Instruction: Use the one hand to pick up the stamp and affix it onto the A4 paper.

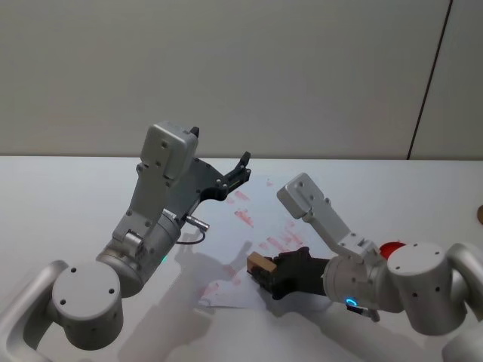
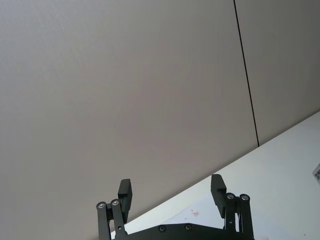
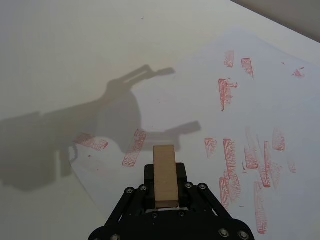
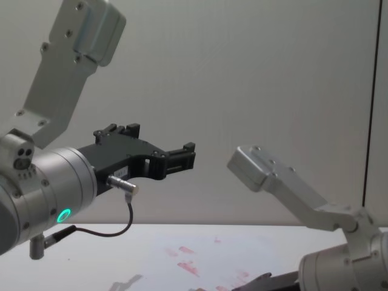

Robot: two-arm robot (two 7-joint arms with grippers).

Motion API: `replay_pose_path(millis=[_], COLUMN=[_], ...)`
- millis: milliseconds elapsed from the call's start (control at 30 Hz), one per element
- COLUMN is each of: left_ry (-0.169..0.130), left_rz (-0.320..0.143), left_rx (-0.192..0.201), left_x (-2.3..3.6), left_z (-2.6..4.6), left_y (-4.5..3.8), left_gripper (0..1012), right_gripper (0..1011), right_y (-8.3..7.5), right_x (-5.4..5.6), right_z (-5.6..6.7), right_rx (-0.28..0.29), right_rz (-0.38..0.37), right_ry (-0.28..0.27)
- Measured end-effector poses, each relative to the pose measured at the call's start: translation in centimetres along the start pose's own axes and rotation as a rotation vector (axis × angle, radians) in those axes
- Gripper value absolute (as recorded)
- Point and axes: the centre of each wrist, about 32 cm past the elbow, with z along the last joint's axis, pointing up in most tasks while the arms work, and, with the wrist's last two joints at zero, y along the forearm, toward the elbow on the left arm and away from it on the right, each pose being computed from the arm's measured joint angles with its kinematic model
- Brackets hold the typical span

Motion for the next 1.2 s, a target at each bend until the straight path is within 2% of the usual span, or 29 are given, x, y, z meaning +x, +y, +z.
replay_pose_path(millis=[200, 400, 567, 667, 767, 967, 1067, 1200], left_ry=[0.000, 0.000, 0.000, 0.000, 0.000, 0.000, 0.000, 0.000], left_rz=[0.000, 0.000, 0.000, 0.000, 0.000, 0.000, 0.000, 0.000], left_rx=[0.000, 0.000, 0.000, 0.000, 0.000, 0.000, 0.000, 0.000], left_x=[0.00, 0.00, 0.00, 0.00, 0.00, 0.00, 0.00, 0.00], left_z=[0.00, 0.00, 0.00, 0.00, 0.00, 0.00, 0.00, 0.00], left_y=[0.00, 0.00, 0.00, 0.00, 0.00, 0.00, 0.00, 0.00], left_gripper=[1003, 1003, 1003, 1002, 1003, 1003, 1003, 1003], right_gripper=[221, 221, 221, 221, 221, 221, 221, 221], right_y=[0.2, -0.4, -1.8, -2.5, -4.0, -6.2, -7.3, -9.0], right_x=[-0.1, 0.1, 0.4, 0.7, 1.1, 1.8, 2.1, 2.5], right_z=[0.2, 1.3, 2.6, 3.0, 3.2, 2.9, 2.4, 1.0], right_rx=[0.020, 0.085, 0.160, 0.186, 0.221, 0.246, 0.249, 0.236], right_rz=[-0.002, -0.015, -0.042, -0.059, -0.093, -0.150, -0.181, -0.238], right_ry=[-0.001, 0.013, 0.040, 0.057, 0.086, 0.127, 0.150, 0.184])
